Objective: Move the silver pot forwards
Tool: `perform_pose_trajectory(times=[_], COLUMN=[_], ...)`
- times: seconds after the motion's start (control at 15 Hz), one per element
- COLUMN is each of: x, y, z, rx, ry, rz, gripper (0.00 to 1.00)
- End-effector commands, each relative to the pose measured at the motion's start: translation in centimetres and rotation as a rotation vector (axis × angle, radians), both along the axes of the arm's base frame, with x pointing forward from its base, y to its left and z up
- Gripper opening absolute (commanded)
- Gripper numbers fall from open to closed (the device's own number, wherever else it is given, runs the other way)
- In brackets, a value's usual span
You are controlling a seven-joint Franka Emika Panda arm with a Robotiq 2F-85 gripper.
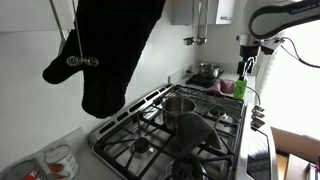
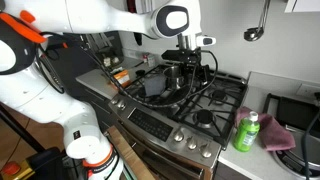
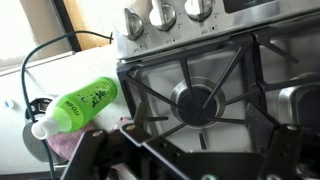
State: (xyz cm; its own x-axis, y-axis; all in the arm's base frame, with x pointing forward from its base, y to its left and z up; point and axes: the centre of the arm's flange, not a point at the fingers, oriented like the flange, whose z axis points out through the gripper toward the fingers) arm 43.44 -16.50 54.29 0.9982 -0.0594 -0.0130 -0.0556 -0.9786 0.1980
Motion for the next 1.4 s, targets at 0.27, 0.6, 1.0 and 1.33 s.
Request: perform_pose_trajectory(times=[0.27, 0.6, 1.0, 1.33], x=[0.0, 0.0, 0.0, 1.1], y=[0.0, 0.0, 0.0, 2.2], z=[0.0, 0.0, 0.0, -1.6], rx=[0.0, 0.0, 0.0, 0.052], ry=[0.0, 0.0, 0.0, -0.018], rz=[0.0, 0.0, 0.0, 0.014], gripper=[1.0, 1.0, 1.0, 1.0])
